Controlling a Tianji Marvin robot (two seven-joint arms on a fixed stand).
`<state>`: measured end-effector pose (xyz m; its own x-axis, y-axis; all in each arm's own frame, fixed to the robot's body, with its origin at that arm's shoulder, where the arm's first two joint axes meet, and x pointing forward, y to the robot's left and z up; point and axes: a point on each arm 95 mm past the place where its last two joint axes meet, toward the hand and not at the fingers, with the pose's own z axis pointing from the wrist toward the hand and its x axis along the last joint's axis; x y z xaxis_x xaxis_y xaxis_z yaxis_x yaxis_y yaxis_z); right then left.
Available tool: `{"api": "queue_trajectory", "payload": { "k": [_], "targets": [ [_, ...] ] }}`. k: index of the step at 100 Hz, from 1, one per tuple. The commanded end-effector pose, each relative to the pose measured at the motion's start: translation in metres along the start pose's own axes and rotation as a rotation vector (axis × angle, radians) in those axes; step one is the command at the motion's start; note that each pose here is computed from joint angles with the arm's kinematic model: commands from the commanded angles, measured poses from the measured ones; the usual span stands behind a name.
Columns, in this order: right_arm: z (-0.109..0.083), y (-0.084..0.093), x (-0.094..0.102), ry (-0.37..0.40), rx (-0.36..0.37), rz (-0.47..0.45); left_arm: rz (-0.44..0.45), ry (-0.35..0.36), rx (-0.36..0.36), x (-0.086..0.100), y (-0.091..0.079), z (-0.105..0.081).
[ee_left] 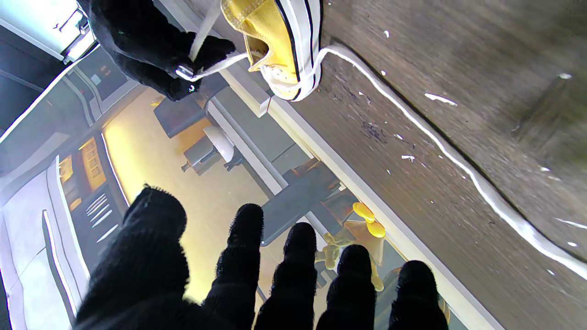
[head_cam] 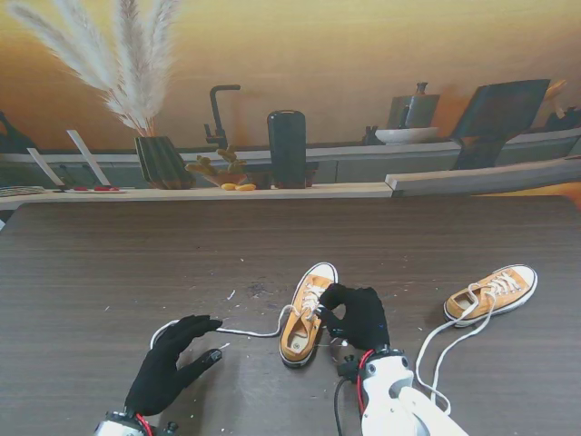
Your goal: Tie the shoelaces into a bow on the shoes
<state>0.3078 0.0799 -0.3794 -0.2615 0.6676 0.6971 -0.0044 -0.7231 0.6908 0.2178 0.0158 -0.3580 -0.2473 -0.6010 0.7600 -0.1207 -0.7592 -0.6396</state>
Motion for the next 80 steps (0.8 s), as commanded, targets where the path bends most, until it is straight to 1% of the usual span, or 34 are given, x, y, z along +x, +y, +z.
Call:
{"api": "queue_trajectory", "payload": {
  "k": [1, 15, 20, 48, 64, 80],
  "targets": [
    [0.0, -0.004, 0.003, -0.004, 0.018, 0.007, -0.002, 0.011, -0.022, 0.003, 0.002, 0.001],
    [-0.002, -0.013, 0.0, -0.054, 0.069, 0.124, -0.004, 0.013, -0.028, 0.003, 0.002, 0.0],
    [-0.003, -0.016, -0.001, -0.076, 0.084, 0.179, -0.005, 0.013, -0.027, 0.003, 0.002, 0.001],
    [-0.003, -0.027, -0.002, -0.167, 0.109, 0.446, -0.009, 0.016, -0.041, 0.003, 0.004, 0.002],
    [-0.004, -0.028, -0.002, -0.192, 0.131, 0.531, -0.009, 0.017, -0.047, 0.003, 0.005, 0.002],
    [-0.003, -0.026, -0.001, -0.195, 0.143, 0.55, -0.009, 0.018, -0.047, 0.003, 0.005, 0.002]
  ]
}}
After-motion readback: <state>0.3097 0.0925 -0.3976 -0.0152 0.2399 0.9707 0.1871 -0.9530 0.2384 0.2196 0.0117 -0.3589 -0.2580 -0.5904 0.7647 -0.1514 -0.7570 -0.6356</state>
